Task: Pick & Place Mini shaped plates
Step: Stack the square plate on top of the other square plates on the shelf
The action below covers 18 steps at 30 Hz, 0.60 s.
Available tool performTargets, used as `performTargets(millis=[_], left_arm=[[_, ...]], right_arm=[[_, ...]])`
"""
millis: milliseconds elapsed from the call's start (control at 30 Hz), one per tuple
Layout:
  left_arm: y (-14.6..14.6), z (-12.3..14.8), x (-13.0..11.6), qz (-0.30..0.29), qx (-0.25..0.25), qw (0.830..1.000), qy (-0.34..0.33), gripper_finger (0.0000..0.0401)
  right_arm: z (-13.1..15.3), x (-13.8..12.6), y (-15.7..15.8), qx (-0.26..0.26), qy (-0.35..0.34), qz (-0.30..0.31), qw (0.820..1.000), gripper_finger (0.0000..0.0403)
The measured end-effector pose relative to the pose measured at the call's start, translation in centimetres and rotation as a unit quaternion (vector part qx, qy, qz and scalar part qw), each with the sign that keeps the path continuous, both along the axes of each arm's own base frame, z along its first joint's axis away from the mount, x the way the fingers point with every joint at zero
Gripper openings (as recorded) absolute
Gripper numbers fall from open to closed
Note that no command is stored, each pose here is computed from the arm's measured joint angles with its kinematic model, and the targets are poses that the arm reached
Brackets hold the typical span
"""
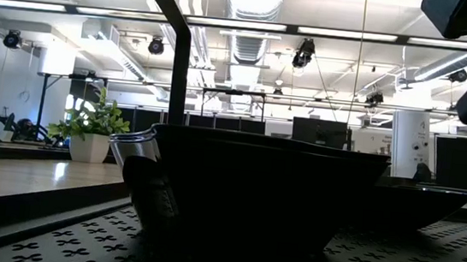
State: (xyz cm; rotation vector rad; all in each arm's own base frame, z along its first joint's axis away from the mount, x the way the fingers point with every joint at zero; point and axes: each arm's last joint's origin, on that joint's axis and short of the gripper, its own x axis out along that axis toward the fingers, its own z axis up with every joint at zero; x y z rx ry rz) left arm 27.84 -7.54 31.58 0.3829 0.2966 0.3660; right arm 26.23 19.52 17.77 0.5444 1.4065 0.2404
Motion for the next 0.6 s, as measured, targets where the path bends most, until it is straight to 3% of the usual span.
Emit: performTargets(millis=[600], left_arm=[[0.00,-0.01,0.00,0.000,0.000,1.000,0.001,0.0071]], right_arm=[[-0.54,0.35,0.16,0.001,-0.034,0.002,0.999,0.0017]])
